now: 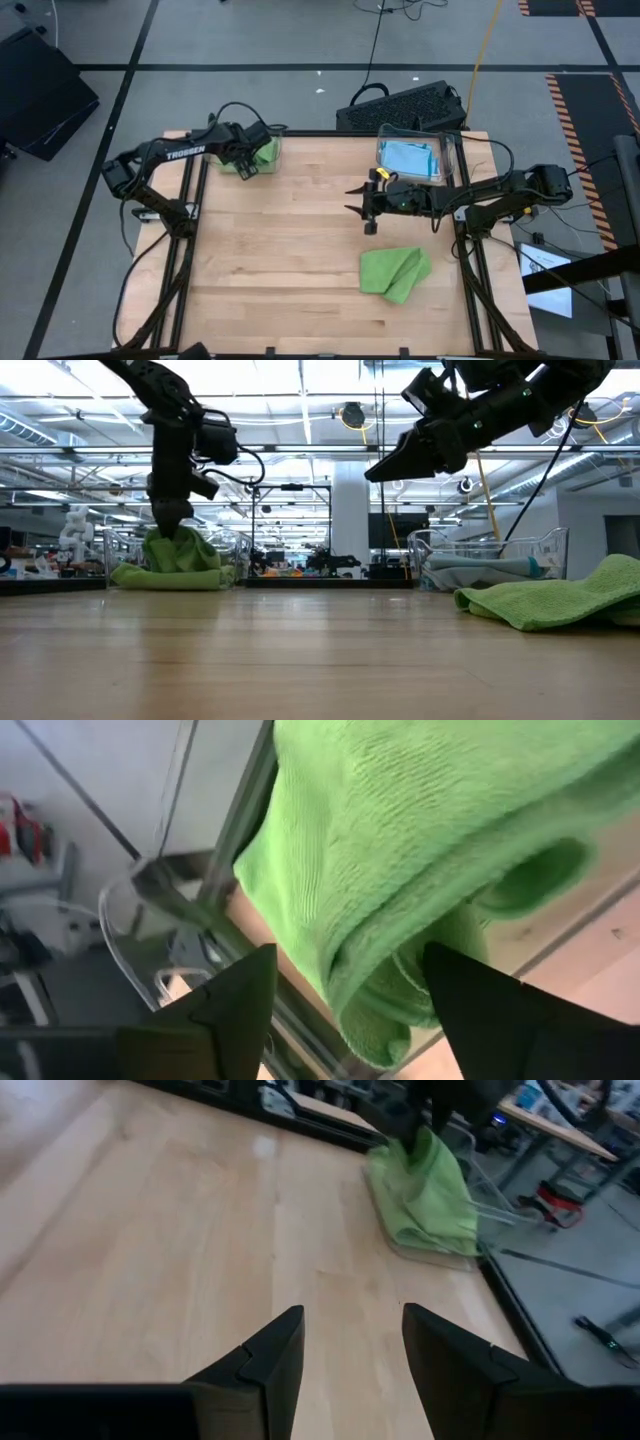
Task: Fold microfiber towels
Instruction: Put the folded green microfiber cloth into the left transparent bin
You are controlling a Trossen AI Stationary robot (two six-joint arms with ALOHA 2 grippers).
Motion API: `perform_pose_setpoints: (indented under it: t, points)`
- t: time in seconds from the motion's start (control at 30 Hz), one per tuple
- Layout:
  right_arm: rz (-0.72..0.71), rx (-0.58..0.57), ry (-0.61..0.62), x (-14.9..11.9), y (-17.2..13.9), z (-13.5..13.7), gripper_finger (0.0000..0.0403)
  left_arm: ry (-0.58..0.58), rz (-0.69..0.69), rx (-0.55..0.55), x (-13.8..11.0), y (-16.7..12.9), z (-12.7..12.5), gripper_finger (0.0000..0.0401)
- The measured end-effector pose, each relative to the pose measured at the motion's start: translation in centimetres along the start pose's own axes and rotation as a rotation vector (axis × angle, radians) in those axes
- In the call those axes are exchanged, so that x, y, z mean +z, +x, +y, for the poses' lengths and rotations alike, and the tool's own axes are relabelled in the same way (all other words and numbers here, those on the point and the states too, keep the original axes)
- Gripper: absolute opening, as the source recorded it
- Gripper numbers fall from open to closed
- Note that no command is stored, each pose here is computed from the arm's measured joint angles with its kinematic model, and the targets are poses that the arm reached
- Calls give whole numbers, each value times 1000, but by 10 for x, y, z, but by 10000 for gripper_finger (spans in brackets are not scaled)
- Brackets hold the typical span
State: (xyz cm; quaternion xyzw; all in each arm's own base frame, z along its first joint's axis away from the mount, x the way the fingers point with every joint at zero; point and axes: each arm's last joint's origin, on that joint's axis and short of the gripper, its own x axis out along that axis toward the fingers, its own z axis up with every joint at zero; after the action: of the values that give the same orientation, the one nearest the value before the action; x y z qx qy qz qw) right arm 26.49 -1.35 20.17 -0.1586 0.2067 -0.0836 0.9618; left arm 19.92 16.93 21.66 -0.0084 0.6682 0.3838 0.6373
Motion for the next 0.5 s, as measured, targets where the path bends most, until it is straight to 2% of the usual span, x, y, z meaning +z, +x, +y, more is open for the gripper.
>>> perform_pose_setpoints:
  t: [0.17,0.3,0.4,0.5]
  points:
    - [-21,38,3,1,0,0,162,-150,22,-43,-2,5,8,225]
    - [-22,38,-4,1,0,0,162,-226,52,-160,-6,11,14,196]
    - [-22,38,-4,1,0,0,162,-171,74,-167,-8,11,15,146]
    - [-23,38,-4,1,0,0,162,-41,74,-152,-9,10,14,62]
